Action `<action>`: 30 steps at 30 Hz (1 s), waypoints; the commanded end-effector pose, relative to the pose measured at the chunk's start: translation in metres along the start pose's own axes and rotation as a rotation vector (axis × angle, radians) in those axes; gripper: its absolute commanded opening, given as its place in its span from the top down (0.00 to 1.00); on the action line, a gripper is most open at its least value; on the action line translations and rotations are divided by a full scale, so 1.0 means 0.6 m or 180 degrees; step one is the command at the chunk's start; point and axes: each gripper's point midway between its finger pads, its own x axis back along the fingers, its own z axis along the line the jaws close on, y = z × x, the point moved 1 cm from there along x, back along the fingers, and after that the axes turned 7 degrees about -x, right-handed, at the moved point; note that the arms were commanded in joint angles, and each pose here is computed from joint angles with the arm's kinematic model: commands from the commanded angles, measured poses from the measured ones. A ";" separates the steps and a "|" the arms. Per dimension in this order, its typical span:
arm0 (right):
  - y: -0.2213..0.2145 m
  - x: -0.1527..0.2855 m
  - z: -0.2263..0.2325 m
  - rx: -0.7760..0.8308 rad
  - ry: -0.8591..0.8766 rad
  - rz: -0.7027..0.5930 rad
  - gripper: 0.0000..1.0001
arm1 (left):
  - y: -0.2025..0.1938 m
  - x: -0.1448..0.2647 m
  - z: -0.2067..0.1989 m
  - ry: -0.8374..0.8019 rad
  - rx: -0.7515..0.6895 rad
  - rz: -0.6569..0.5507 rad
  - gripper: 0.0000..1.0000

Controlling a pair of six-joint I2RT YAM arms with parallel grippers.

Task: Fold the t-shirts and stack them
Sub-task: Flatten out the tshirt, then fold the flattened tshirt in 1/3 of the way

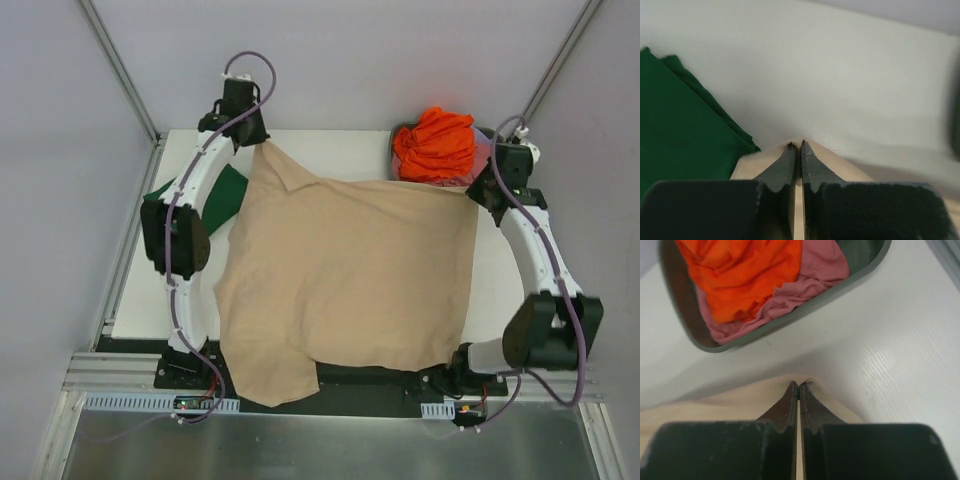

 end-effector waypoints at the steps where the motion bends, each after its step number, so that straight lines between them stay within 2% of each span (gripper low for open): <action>1: 0.014 -0.101 0.013 0.0267 -0.0044 -0.0122 1.00 | 0.006 -0.054 -0.017 -0.0211 -0.0124 -0.0031 1.00; 6: -0.021 -0.164 -0.005 0.0360 -0.0255 0.0122 1.00 | -0.059 -0.120 -0.010 -0.0180 -0.0126 0.0264 1.00; 12: -0.031 -0.166 -0.007 0.0430 -0.0234 0.0194 1.00 | -0.102 -0.110 0.007 -0.0061 -0.0061 0.0447 1.00; 16: -0.023 -0.153 -0.015 0.0511 -0.0308 0.0172 1.00 | -0.116 -0.058 0.009 -0.0055 0.0058 0.0500 1.00; 20: -0.014 -0.133 -0.017 0.0560 -0.0306 0.0137 1.00 | -0.139 -0.001 0.032 0.0421 0.0125 0.0415 1.00; 23: -0.006 -0.120 -0.023 0.0561 -0.0361 0.0123 0.99 | -0.165 0.044 0.023 0.0635 0.0093 0.0356 1.00; 30: 0.007 -0.092 -0.024 0.0627 -0.0356 0.0138 1.00 | -0.238 0.148 0.046 0.1215 0.0378 0.0488 1.00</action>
